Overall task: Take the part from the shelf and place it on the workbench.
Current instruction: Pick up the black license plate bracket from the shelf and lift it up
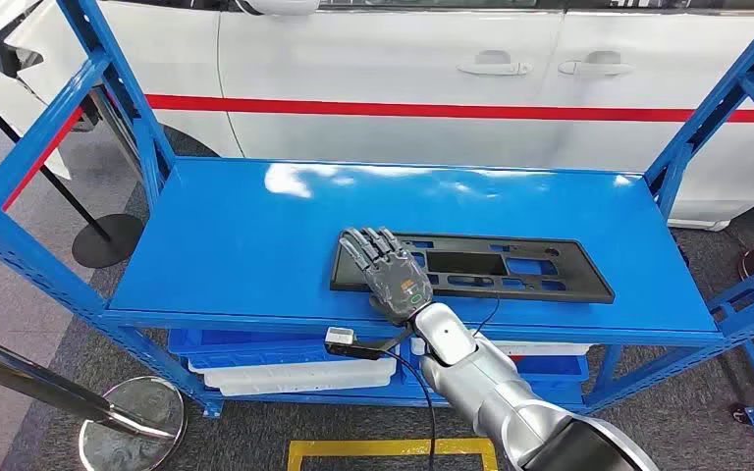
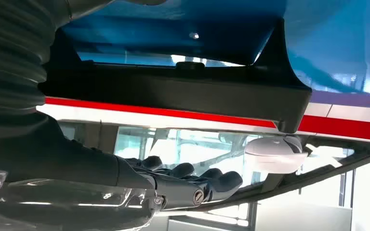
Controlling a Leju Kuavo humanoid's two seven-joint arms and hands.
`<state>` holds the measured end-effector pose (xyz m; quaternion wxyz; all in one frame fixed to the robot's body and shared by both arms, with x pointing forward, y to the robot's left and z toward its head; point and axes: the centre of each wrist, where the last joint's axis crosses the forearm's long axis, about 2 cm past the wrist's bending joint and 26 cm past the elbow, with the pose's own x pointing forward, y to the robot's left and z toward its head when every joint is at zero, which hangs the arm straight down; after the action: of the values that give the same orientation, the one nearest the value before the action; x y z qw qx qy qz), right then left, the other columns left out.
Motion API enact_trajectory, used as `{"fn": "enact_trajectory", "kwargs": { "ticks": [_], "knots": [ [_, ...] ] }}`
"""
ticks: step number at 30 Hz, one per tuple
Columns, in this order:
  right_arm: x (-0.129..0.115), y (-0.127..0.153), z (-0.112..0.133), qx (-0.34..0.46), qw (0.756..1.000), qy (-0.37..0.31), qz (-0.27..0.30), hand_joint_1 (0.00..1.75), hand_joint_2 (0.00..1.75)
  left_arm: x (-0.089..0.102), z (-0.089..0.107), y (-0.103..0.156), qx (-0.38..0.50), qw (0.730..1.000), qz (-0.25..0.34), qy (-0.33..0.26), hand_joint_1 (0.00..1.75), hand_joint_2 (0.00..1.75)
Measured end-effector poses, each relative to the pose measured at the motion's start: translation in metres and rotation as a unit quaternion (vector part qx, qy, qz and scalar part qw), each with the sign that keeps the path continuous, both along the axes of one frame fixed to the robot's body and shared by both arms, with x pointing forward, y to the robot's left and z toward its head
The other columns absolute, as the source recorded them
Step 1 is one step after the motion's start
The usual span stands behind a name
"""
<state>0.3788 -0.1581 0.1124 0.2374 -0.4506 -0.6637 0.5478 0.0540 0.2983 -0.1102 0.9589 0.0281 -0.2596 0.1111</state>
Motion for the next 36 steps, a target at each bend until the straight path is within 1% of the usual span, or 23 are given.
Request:
{"fn": "enact_trajectory", "kwargs": {
  "ticks": [6, 8, 10, 14, 17, 20, 21, 25, 26, 27, 36],
  "knots": [
    [0.002, 0.001, 0.002, -0.016, 1.000, -0.011, -0.010, 0.00, 1.75, 0.002, 0.000, -0.001, -0.001, 1.000, -0.002, -0.004, 0.00, 0.00],
    [0.003, 0.001, 0.003, -0.020, 0.999, -0.014, -0.022, 0.73, 1.75, 0.003, 0.000, -0.001, -0.001, 1.000, -0.003, -0.005, 0.00, 0.00],
    [0.005, 0.001, 0.003, -0.022, 0.999, -0.016, -0.047, 1.45, 1.75, 0.003, 0.000, -0.001, 0.000, 1.000, -0.003, -0.007, 0.00, 0.00],
    [0.012, -0.013, 0.004, -0.026, 0.992, -0.014, -0.121, 1.39, 1.75, 0.003, 0.000, -0.002, 0.000, 1.000, -0.004, -0.014, 0.00, 0.00],
    [0.015, -0.026, 0.001, -0.039, 0.989, -0.010, -0.140, 1.34, 1.75, 0.002, 0.000, -0.003, -0.002, 1.000, -0.004, -0.016, 0.00, 0.00],
    [0.018, -0.030, 0.002, -0.043, 0.988, -0.010, -0.150, 1.27, 1.75, 0.004, 0.000, -0.002, -0.002, 1.000, -0.003, -0.021, 0.00, 0.00],
    [0.019, -0.030, 0.003, -0.044, 0.987, -0.011, -0.153, 1.30, 1.75, 0.005, 0.001, -0.002, -0.002, 1.000, -0.002, -0.024, 0.00, 0.00],
    [0.022, -0.030, 0.006, -0.051, 0.986, -0.011, -0.159, 1.69, 1.75, 0.005, 0.001, -0.003, -0.003, 0.999, 0.004, -0.032, 0.00, 0.00],
    [0.022, -0.030, 0.006, -0.054, 0.985, -0.009, -0.161, 1.72, 1.75, 0.005, 0.001, -0.003, -0.004, 0.999, 0.005, -0.034, 0.00, 0.00],
    [0.023, -0.030, 0.007, -0.057, 0.985, -0.008, -0.162, 1.75, 1.75, 0.006, 0.001, -0.003, -0.004, 0.999, 0.007, -0.036, 0.00, 0.00],
    [0.027, -0.025, 0.013, -0.073, 0.984, 0.002, -0.160, 1.75, 1.75, 0.007, 0.001, -0.002, -0.003, 0.999, 0.015, -0.043, 0.00, 0.00]
  ]
}}
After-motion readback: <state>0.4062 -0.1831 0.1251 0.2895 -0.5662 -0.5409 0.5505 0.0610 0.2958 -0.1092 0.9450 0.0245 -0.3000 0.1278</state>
